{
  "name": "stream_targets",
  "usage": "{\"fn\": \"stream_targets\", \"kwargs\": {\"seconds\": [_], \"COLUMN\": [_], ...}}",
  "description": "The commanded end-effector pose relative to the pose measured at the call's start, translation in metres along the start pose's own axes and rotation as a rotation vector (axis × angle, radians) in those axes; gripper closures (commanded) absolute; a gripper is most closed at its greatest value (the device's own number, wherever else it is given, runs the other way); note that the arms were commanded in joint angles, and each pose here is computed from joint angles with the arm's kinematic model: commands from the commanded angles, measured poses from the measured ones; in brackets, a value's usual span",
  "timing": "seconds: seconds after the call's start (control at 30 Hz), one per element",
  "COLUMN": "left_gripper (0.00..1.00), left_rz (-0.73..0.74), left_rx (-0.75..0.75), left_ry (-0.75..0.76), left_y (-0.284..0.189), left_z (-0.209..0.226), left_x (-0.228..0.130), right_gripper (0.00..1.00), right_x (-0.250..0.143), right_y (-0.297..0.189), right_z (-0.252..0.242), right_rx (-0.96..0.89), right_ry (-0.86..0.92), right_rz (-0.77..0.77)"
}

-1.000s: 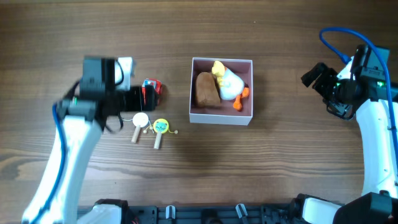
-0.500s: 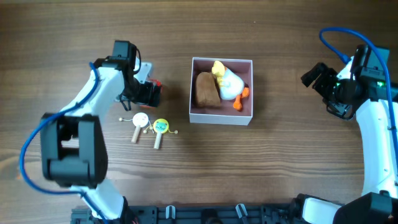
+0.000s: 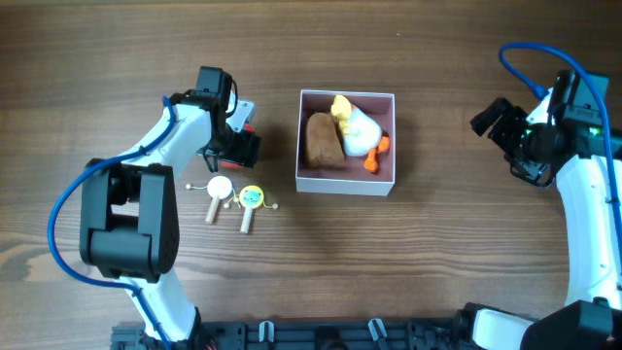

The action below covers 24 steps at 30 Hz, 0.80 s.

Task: Pack container
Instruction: 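Grasp the red toy truck with the left gripper, then carry the red truck into the box and open the left gripper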

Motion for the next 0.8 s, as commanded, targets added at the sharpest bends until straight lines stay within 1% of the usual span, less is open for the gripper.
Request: {"fn": "stream_targets", "kwargs": {"seconds": [0.0,0.07,0.17,0.27,0.3,0.43,0.53,0.57,0.63,0.7,0.73,0.77], "left_gripper": [0.30,0.35,0.44,0.48,0.49,0.60,0.69,0.73,0.76,0.77,0.78,0.82], "left_rz": [-0.012,-0.007,0.004,-0.001,-0.015,-0.091,-0.149,-0.170,-0.214,-0.285,-0.330,-0.361], "left_rx": [-0.002,-0.002,-0.002,0.003,0.005,-0.003,-0.011,-0.016,-0.025,-0.042,-0.052,-0.060], "left_ry": [0.022,0.021,0.019,-0.018,-0.043,-0.104,-0.078,-0.057,0.013,0.140,0.234,0.323], "left_y": [-0.001,-0.001,-0.001,-0.006,-0.012,-0.047,-0.087,-0.100,-0.124,-0.153,-0.166,-0.174], "left_z": [-0.002,-0.002,-0.002,-0.002,-0.002,-0.007,-0.019,-0.025,-0.041,-0.066,-0.083,-0.097], "left_x": [0.004,0.003,0.002,0.001,0.002,0.010,0.013,0.012,0.011,0.005,0.001,-0.004], "right_gripper": [0.00,0.00,0.00,0.00,0.00,0.00,0.00,0.01,0.00,0.00,0.00,0.00], "right_x": [-0.001,-0.001,-0.001,-0.001,-0.001,-0.001,-0.001,-0.001,-0.001,-0.001,-0.001,-0.001], "right_y": [0.000,0.000,0.000,0.000,0.000,0.000,0.000,0.000,0.000,0.000,0.000,0.000], "right_z": [0.001,0.001,0.001,0.001,0.001,0.001,0.001,0.001,0.001,0.001,0.001,0.001], "right_rx": [0.010,0.010,0.010,0.010,0.010,0.010,0.010,0.010,0.010,0.010,0.010,0.010], "right_ry": [0.006,0.006,0.005,0.006,0.005,0.005,0.005,0.006,0.006,0.005,0.005,0.006], "right_rz": [0.001,0.001,0.001,0.001,0.001,0.001,0.001,0.001,0.001,0.001,0.001,0.001]}}
Point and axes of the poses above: each gripper's point midway between its finger pads, its own y axis out along the fingers, its own z axis along the line the jaws close on, x = y × z, the point moved 7 cm from there along -y, back along the fingers, and after that the axes turned 9 degrees about -y, right-handed, at the moved point
